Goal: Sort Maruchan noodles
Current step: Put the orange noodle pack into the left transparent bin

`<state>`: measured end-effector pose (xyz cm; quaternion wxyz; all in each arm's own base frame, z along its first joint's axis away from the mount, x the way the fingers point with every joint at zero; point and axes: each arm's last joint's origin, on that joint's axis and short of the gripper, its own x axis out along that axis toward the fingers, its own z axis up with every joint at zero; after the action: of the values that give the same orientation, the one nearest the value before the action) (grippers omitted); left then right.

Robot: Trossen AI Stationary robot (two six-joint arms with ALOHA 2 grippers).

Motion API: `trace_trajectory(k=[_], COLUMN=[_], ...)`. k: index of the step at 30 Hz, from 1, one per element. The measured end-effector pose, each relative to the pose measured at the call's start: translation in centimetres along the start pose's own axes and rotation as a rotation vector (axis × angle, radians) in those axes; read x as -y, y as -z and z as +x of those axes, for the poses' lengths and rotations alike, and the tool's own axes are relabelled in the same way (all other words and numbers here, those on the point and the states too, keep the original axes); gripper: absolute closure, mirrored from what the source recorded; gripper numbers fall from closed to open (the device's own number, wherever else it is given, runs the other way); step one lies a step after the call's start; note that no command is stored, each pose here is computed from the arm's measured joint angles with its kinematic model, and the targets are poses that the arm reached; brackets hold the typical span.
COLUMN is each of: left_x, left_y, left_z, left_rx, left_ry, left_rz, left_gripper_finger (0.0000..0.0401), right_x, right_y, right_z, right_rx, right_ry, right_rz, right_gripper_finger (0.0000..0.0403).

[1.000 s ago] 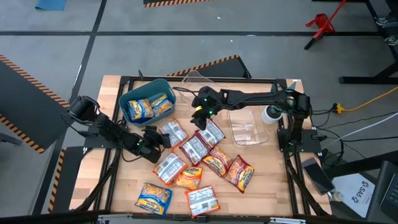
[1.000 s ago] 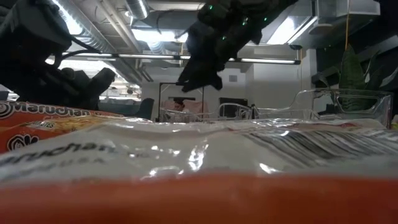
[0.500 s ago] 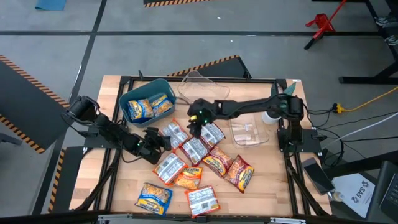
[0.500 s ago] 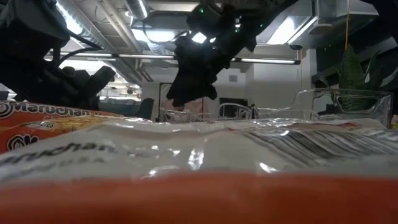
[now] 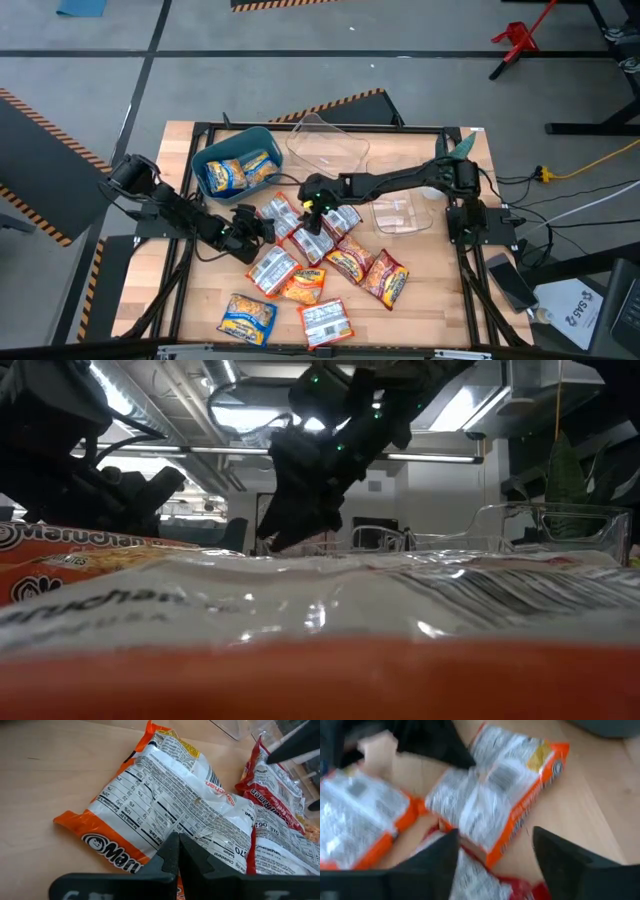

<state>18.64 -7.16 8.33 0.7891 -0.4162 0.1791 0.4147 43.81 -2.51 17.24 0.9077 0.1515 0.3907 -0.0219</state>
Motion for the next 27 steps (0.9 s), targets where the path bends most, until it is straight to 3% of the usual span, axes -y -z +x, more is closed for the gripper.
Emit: trace_trajectory(k=[5, 9, 18, 27], left_x=[0.0, -0.3, -0.2, -0.1], left_y=[0.0, 0.2, 0.0, 0.0], left_z=[0.0, 0.0, 0.3, 0.3], left_rx=[0.000, -0.054, -0.066, -0.070], left_ry=[-0.002, -0.030, -0.028, -0.027], left_rz=[-0.004, 0.038, 0.026, 0.030], left_gripper_finger=[0.0401, 0.0401, 0.0401, 0.0401], right_x=[0.3, 0.6, 1.0, 0.7], right_y=[0.4, 1.0, 2.0, 1.2], right_z=[1.3, 2.6, 4.5, 4.9], right_rx=[0.014, 0.009, -0.012, 0.084], right_ry=[0.001, 0.006, -0.029, -0.105], right_rz=[0.087, 0.136, 0.214, 0.223], right_gripper_finger=[0.0070, 0.0032, 0.0033, 0.0047])
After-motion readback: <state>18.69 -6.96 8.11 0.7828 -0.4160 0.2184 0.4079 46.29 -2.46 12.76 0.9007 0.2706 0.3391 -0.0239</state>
